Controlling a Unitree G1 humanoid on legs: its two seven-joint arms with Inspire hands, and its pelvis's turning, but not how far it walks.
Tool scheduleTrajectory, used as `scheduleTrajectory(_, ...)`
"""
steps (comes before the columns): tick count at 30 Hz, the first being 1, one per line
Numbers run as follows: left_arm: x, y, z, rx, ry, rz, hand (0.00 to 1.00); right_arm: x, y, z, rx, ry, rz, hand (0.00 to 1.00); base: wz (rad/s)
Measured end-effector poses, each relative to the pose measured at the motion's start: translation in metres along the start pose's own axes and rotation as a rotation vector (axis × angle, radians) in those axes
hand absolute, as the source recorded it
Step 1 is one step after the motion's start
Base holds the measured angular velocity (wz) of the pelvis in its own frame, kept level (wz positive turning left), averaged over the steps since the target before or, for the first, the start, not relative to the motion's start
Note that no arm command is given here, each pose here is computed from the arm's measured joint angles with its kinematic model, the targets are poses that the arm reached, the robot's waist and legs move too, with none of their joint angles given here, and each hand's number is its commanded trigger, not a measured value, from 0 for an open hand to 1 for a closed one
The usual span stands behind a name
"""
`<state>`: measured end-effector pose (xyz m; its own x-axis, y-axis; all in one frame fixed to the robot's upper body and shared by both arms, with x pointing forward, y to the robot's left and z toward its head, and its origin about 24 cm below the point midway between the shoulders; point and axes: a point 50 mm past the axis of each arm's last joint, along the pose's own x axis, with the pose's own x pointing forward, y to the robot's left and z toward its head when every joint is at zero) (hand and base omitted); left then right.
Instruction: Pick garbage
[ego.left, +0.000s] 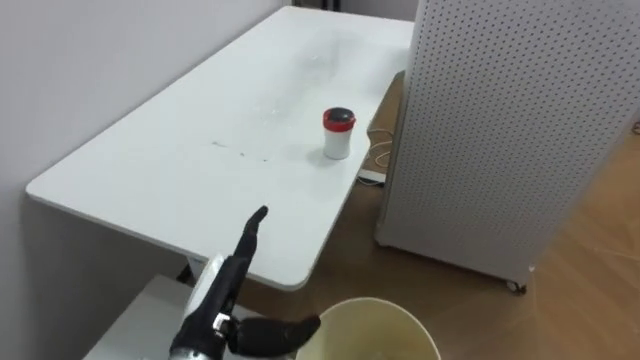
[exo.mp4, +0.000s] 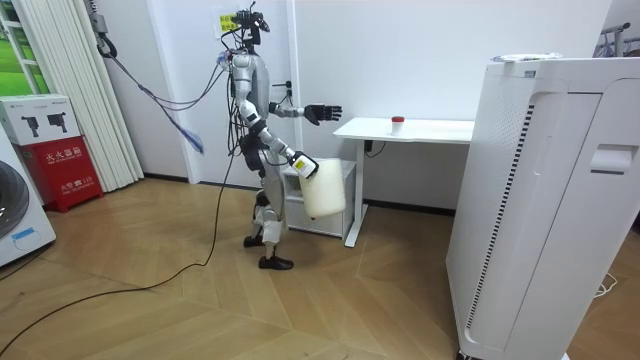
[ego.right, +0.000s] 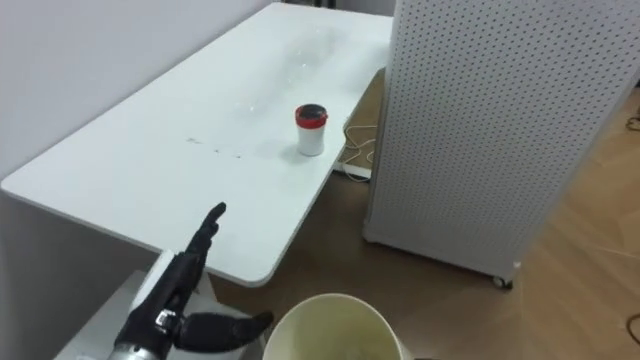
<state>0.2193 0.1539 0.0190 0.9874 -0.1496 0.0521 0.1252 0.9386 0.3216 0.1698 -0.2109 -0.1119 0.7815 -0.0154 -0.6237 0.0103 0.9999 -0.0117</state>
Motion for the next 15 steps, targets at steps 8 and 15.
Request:
scheduleTrajectory(8,-0.001,0.008,0.0,0.003,-0.003,0.113,0.0,-0.007,0.003,-0.01,-0.023,0.017,0.006,1.0,-0.05)
scheduleTrajectory(15,-0.004,0.012,-0.003,0.005,0.01,0.183,0.0,-0.017,0.006,-0.025,-0.04,0.057,0.016,1.0,-0.09)
